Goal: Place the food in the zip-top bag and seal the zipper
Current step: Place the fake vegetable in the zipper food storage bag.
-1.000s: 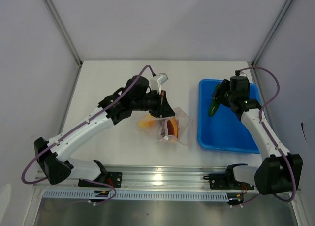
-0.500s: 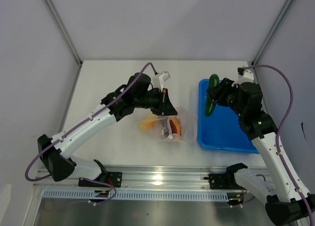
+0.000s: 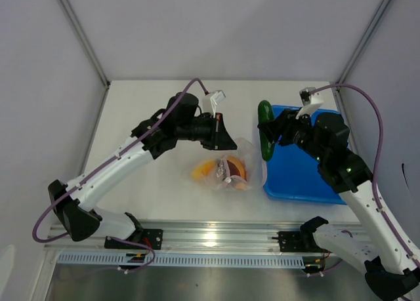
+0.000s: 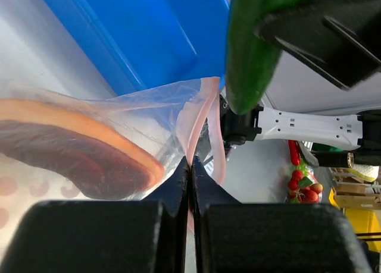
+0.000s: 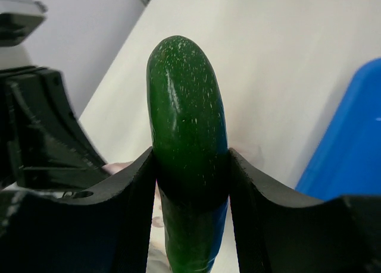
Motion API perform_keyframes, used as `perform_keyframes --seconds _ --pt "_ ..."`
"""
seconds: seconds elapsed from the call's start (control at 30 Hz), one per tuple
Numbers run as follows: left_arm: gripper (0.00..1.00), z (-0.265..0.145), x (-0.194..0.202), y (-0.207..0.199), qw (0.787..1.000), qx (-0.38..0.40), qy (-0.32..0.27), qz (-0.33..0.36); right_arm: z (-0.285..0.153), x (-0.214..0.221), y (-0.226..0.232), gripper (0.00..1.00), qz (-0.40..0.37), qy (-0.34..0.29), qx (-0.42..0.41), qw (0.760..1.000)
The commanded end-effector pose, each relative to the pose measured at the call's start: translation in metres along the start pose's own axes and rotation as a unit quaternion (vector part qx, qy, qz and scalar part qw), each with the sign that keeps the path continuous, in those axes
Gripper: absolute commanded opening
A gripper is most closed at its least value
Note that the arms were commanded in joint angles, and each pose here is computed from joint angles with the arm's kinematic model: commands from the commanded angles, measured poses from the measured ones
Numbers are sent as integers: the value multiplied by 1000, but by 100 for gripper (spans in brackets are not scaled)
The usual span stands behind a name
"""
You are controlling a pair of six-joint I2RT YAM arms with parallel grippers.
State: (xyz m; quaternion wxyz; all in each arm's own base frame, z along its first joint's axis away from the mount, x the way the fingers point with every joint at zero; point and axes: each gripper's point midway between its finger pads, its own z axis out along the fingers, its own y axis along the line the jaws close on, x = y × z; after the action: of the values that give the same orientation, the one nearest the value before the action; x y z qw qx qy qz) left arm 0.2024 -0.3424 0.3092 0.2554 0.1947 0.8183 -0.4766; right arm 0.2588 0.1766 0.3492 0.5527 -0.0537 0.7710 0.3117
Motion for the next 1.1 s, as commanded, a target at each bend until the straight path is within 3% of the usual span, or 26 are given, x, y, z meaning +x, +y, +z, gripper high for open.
perform_keyframes --seconds 0.0,0.33,0.47,0.77,1.07 --pt "1 -8 -17 -18 999 26 -17 7 -14 -6 36 0 -28 21 -83 996" --pt "1 -4 -18 -17 999 31 -13 6 -44 10 77 0 -20 94 -183 978" --pt "0 -4 -18 -17 999 32 -13 7 -39 45 70 0 19 207 -163 965" --pt "1 -5 -11 -9 1000 26 -13 12 -71 75 72 0 50 292 -159 942" --pt "0 -6 -8 -14 999 44 -12 25 -75 104 67 0 73 384 -114 913"
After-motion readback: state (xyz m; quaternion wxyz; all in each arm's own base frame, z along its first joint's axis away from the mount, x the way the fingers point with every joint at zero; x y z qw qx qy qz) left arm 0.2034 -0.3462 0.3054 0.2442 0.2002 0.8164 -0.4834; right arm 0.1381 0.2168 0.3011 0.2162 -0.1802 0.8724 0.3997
